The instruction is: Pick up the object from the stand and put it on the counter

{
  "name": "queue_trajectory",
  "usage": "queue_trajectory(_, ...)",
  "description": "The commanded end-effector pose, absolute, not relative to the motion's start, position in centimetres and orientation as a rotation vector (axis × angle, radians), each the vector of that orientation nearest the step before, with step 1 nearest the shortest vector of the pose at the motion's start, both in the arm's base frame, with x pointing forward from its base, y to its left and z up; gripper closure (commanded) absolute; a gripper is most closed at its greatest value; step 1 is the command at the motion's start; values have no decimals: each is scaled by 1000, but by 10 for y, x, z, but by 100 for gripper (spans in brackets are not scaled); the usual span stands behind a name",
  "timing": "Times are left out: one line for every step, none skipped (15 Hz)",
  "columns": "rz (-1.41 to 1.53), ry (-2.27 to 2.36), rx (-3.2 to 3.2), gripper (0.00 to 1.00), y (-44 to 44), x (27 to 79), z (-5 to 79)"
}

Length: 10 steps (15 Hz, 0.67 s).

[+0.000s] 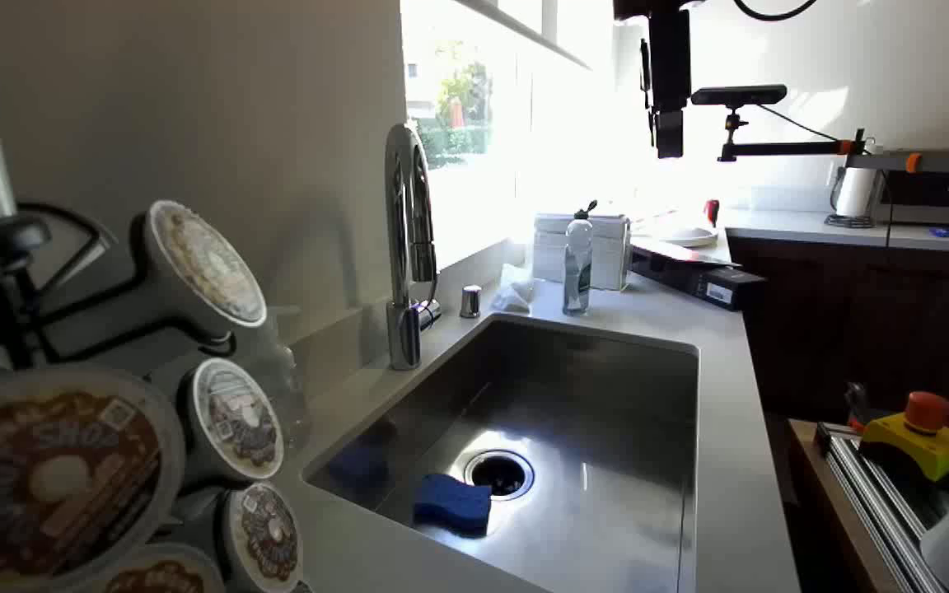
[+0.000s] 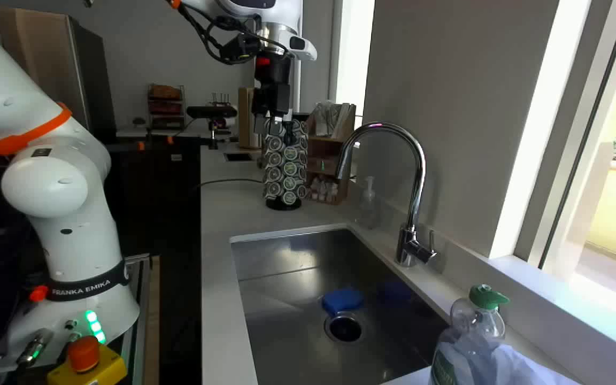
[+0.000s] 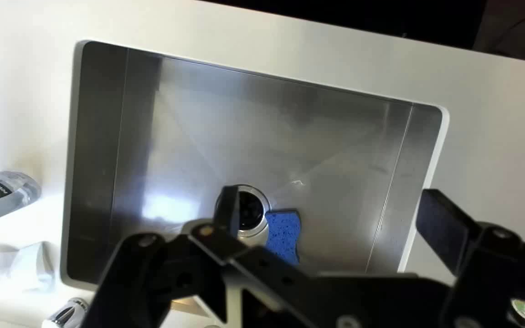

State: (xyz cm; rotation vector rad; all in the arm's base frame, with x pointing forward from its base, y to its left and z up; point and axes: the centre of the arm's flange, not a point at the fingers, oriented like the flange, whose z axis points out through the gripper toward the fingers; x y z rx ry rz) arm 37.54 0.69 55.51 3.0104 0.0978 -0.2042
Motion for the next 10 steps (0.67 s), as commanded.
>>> queue_trajectory(-204, 98, 3010, 0, 7, 375, 555)
queue_trajectory(-204, 98, 3010, 0, 7, 375, 555)
queue_trajectory(-204, 98, 3010, 0, 7, 375, 555)
queue_trajectory(-204, 98, 3010, 0, 7, 375, 555)
queue_trajectory(-204, 98, 3010, 0, 7, 375, 555)
queue_trajectory(-204, 98, 3010, 0, 7, 375, 555)
queue_trajectory(-204, 98, 3010, 0, 7, 375, 555)
queue_trajectory(-204, 98, 3010, 0, 7, 375, 555)
queue_trajectory(-202, 141, 3015, 0, 14, 377, 554)
queue_trajectory(-199, 193, 3014, 0, 26, 379, 553)
